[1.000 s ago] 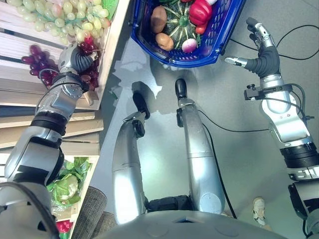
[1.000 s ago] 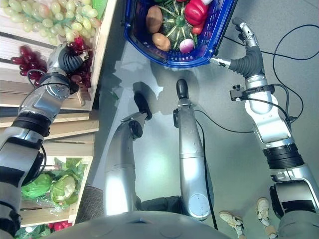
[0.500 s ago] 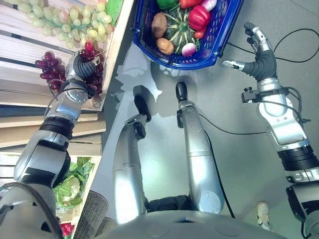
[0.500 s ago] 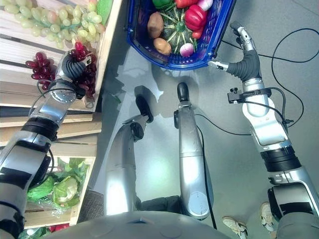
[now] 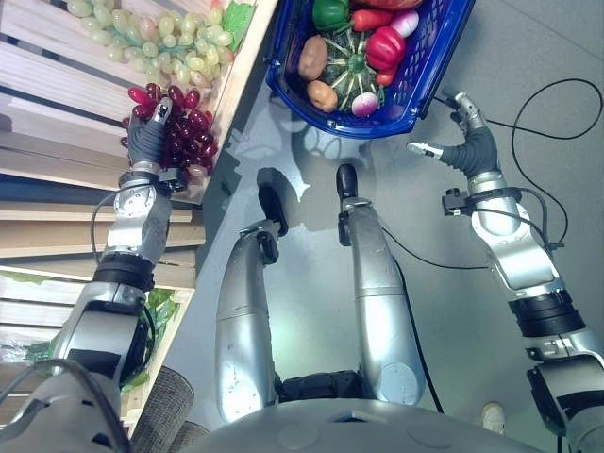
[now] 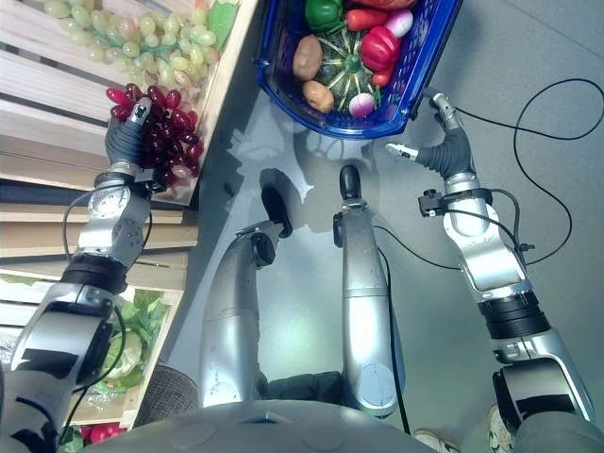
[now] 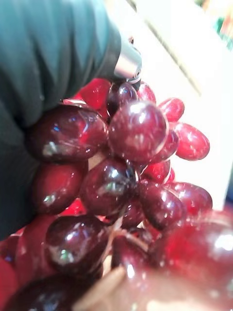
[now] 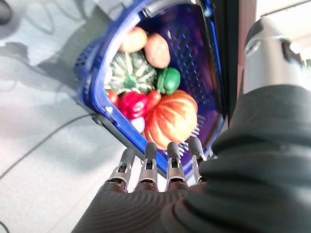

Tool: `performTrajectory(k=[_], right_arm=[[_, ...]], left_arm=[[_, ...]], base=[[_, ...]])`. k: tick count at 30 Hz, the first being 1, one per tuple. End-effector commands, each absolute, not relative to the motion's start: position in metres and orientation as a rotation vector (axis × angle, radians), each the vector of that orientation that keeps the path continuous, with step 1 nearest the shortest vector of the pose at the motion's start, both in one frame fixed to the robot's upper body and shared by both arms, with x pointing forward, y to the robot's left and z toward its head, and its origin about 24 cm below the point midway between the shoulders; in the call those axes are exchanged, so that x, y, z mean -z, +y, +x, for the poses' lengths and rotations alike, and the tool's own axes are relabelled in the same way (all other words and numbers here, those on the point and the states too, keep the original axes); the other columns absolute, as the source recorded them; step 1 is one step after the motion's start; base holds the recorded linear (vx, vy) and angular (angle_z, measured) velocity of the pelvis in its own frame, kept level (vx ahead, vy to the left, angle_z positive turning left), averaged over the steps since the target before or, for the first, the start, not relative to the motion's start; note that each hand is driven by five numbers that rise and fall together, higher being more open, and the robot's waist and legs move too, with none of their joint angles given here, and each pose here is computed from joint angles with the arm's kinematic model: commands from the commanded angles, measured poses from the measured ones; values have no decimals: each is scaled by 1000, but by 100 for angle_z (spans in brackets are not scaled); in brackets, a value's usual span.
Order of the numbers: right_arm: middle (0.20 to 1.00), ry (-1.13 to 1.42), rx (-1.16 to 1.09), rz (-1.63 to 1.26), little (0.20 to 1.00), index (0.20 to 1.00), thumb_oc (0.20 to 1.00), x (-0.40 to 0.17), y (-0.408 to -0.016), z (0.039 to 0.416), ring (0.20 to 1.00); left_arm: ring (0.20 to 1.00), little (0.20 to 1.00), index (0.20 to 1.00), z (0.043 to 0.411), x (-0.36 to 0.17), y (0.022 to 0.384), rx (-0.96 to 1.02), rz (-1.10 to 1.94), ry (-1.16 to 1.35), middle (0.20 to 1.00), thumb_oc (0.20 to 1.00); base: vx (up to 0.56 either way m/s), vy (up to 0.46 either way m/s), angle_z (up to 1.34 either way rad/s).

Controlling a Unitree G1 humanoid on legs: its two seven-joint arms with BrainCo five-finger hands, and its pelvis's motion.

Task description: Pick up fruits and vegetables into the basket

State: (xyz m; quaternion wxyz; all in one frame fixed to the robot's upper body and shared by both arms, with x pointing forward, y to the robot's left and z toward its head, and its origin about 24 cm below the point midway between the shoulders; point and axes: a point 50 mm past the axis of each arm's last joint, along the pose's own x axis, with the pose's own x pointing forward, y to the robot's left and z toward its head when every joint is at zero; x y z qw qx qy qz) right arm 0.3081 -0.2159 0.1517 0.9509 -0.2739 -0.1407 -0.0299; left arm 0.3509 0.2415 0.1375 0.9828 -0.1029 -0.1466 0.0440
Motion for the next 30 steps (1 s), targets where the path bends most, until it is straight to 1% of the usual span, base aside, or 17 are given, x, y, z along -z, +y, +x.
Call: performTrajectory(k=[1, 9, 16, 23, 28, 30], right_arm=[[1000, -328, 9, -624, 1000, 1000, 1000, -158, -206, 303, 1000], [1000, -283, -102, -834, 1000, 1000, 1000, -160, -189, 316, 1000], [1000, -311, -156, -969, 1000, 1000, 1000, -174, -171, 326, 1000], [1000, -458, -175, -1018, 1000, 1000, 1000, -198, -144, 332, 1000], [1000, -526, -212, -986, 1000, 1000, 1000, -210, -125, 335, 1000], [1000, -550, -242, -943, 1000, 1000, 1000, -215, -115, 336, 1000]], left_arm=[[200, 200, 200, 342, -143, 230, -29, -290, -396, 200, 200], [200, 200, 200, 338, -176, 220, 46, -307, -525, 200, 200], [200, 200, 200, 334, -203, 214, 101, -274, -612, 200, 200], [200, 200, 200, 330, -223, 201, 197, -249, -666, 200, 200], [200, 200, 200, 327, -232, 189, 271, -244, -701, 200, 200], [200, 200, 200, 324, -238, 180, 330, -244, -725, 200, 200]], base=[[-3, 29, 6], [2, 24, 7], [9, 24, 3], [10, 28, 8], [4, 15, 9], [-4, 13, 6]])
